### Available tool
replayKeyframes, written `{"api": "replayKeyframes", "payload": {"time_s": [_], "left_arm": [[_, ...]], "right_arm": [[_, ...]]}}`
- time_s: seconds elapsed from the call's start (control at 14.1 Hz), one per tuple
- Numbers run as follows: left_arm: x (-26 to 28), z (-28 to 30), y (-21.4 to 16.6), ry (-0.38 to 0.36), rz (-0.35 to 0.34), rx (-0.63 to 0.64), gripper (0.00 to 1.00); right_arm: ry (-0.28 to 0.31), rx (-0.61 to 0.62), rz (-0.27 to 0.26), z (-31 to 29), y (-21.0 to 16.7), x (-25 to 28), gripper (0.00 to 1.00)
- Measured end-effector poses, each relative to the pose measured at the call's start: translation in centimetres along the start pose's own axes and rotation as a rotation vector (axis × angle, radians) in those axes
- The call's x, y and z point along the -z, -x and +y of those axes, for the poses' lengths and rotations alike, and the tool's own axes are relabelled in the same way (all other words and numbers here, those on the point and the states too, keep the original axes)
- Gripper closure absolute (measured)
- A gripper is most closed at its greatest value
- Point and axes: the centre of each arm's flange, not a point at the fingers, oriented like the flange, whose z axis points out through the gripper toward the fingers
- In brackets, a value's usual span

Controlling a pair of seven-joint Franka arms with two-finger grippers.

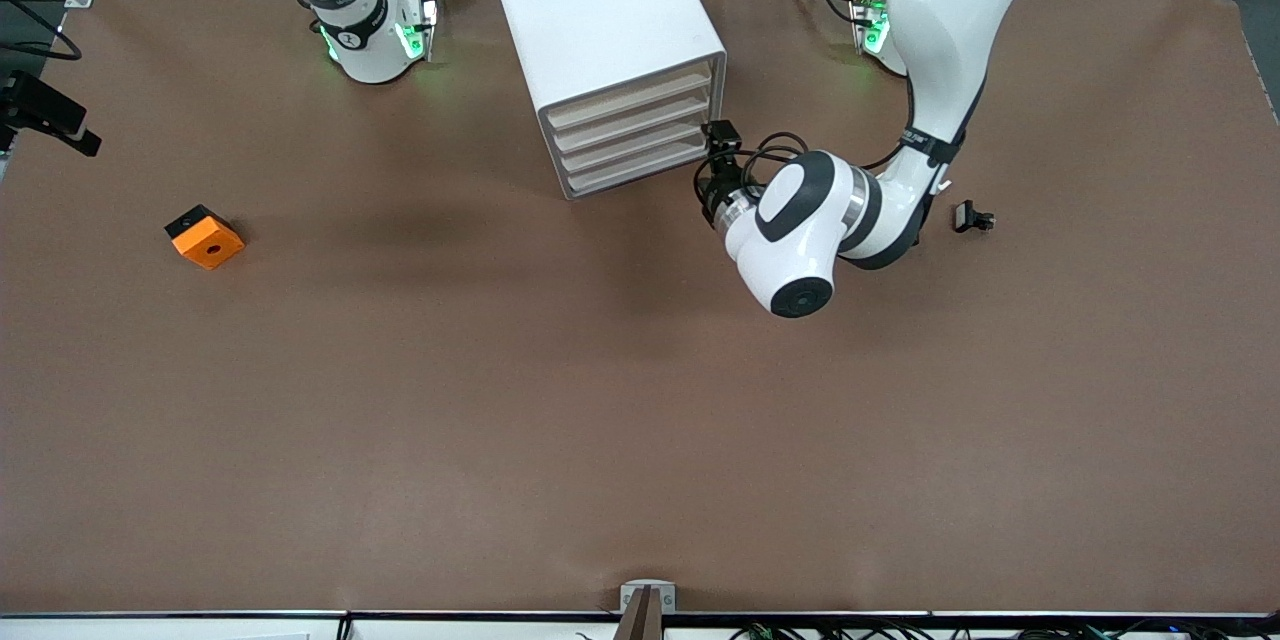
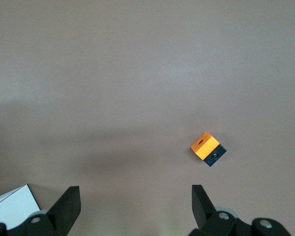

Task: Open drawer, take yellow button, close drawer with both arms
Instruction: 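Reach the left gripper to the handle of the white cabinet's drawer, then grip the drawer handle with the left gripper and pull it open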

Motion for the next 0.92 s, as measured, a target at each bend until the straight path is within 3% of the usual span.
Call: {"api": "replayKeyframes", "payload": {"time_s": [0.21, 0.5, 0.64, 0.78, 0.92], "left_arm": [[-2.6, -1.1, 2.1, -0.039, 0.021, 0.046, 0.23], [-7.2, -2.7, 4.3, -0.13, 0.09, 0.051, 0.26], [-8.3, -2.8, 4.5, -0.154, 0.118, 0.053, 0.41], [-8.5, -2.6, 4.2, -0.171, 0.129, 0.061, 0.47], [-9.1, -2.5, 4.2, -0.186, 0.141, 0.064, 0.7]], "right_arm": [[0.0, 0.0, 0.0, 0.0, 0.0, 0.0, 0.0], [0.0, 0.0, 0.0, 0.0, 0.0, 0.0, 0.0], [0.0, 0.0, 0.0, 0.0, 0.0, 0.0, 0.0], [0.0, 0.0, 0.0, 0.0, 0.0, 0.0, 0.0], [0.0, 0.0, 0.0, 0.0, 0.0, 0.0, 0.0]]}}
